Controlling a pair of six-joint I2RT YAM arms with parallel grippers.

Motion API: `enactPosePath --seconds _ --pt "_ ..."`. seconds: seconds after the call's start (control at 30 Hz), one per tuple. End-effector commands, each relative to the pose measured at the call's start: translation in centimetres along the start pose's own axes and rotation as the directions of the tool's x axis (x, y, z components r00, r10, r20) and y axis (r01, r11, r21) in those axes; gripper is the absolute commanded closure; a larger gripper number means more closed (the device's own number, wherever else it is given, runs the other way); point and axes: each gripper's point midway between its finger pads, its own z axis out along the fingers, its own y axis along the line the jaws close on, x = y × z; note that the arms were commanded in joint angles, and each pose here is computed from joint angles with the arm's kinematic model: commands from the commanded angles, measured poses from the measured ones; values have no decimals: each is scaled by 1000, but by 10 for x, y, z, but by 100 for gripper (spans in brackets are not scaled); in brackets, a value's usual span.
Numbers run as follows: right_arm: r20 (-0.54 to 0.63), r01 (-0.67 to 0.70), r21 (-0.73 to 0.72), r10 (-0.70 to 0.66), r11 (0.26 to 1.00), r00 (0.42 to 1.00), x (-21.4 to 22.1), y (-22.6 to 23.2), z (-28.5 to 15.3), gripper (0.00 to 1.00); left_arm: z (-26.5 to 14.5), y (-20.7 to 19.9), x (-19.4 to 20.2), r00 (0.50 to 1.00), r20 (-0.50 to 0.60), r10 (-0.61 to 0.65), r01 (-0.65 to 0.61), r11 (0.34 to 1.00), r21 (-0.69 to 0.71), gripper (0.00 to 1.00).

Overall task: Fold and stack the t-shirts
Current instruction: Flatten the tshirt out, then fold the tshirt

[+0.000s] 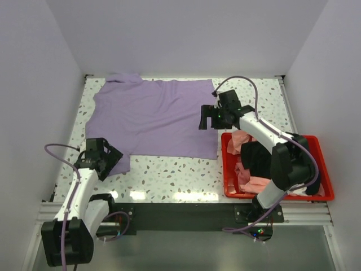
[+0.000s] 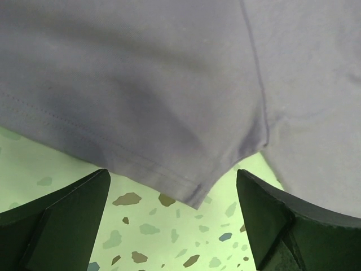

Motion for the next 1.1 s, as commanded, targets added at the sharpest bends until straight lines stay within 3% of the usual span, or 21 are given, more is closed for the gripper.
enactPosePath --seconds 0.0,0.17,0.47,0.7,0.93,1.03,1.07 --pt "100 0 27 -3 1000 995 -23 2 -24 1 10 5 6 998 -21 -63 62 997 -43 2" --pt "73 -6 27 4 1000 997 -19 1 -19 1 19 15 9 997 -33 -64 60 992 -108 4" --pt "56 -7 43 5 999 998 -14 -3 -17 1 31 27 8 997 -20 -72 67 980 -189 26" --pt "55 -13 66 9 998 998 -8 -8 -19 1 36 41 0 997 20 -71 74 955 -288 38" --pt "33 -34 107 31 994 999 5 -16 -23 1 41 41 5 998 4 -69 67 958 -278 64" --pt "-7 31 174 -30 984 1000 21 -17 -23 1 42 42 6 998 3 -68 66 959 -276 83" --pt "-30 59 183 -54 981 998 29 -15 -22 1 43 40 7 998 0 -69 67 963 -263 94"
